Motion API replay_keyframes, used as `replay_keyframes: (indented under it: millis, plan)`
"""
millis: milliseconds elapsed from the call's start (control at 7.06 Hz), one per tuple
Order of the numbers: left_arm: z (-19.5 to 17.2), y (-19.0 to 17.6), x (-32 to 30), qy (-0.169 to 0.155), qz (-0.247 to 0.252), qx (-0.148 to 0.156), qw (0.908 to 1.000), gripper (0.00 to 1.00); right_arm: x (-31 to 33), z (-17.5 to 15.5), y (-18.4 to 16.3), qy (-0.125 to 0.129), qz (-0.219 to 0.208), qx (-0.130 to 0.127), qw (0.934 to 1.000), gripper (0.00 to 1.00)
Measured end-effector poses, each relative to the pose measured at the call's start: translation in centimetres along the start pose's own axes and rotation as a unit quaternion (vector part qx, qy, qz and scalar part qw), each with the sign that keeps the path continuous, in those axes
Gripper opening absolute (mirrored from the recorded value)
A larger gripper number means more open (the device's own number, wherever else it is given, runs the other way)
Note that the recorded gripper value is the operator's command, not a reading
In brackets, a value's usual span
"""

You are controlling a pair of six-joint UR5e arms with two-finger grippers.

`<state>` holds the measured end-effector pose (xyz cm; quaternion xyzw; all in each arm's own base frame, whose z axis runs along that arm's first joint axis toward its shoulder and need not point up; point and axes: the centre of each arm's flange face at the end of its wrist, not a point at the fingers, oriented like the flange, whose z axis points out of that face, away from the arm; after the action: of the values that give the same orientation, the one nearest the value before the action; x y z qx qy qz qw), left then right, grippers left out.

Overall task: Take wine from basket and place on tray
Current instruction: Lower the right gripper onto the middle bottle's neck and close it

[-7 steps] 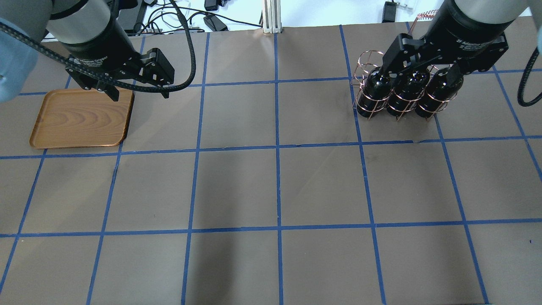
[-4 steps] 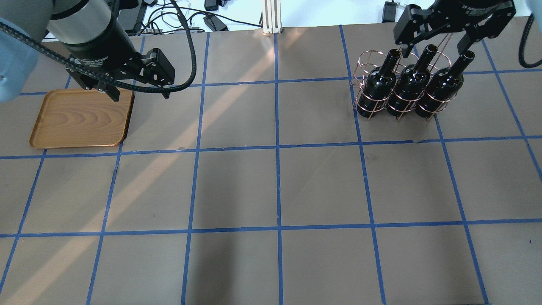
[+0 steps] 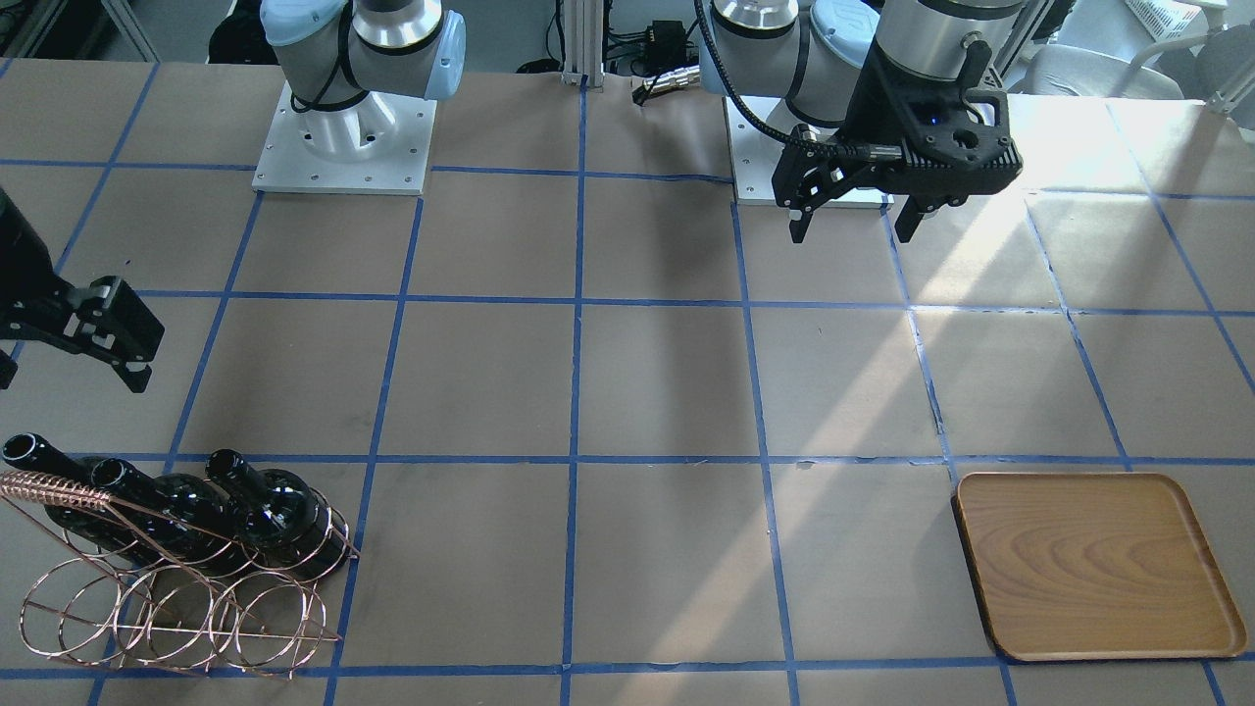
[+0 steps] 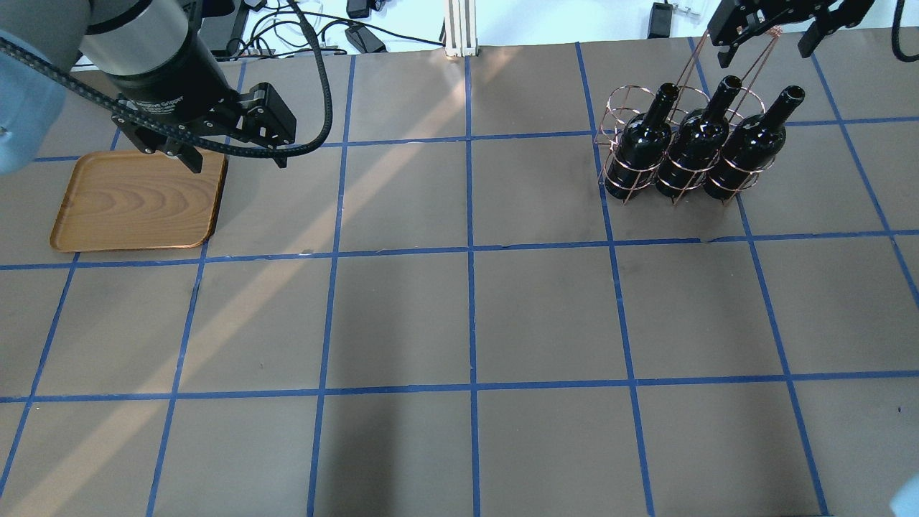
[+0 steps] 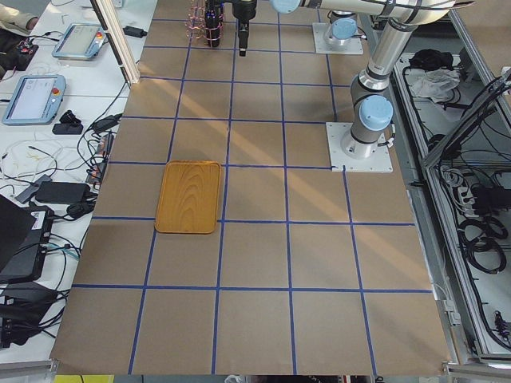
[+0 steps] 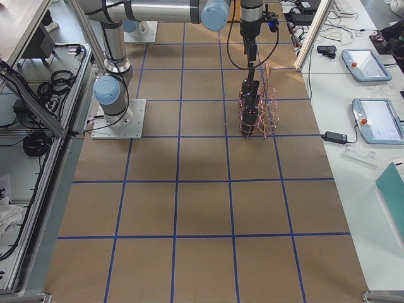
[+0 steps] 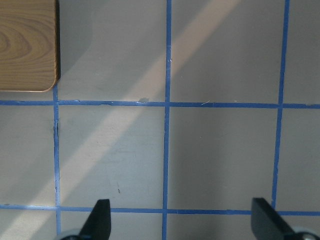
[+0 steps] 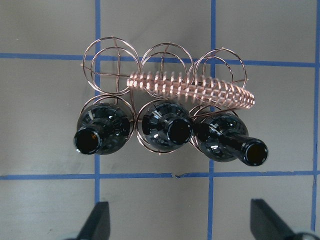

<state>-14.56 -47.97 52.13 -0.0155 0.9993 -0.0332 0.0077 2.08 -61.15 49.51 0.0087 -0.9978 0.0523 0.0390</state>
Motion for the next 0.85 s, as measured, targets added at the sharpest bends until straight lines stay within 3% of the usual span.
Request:
replay_keyframes:
  millis: [425, 850]
  plan:
    - [0.1, 0.0, 0.0, 0.0, 0.001, -0.001, 1.0, 1.0, 0.9, 6.5, -2.4, -0.017, 0.014, -0.041, 0.9989, 0.94]
    - [0.0, -0.1, 0.1, 0.003, 0.001, 0.0, 1.0, 1.0, 0.8, 9.2, -3.2, -0.021, 0.014, -0.052, 0.9983, 0.84]
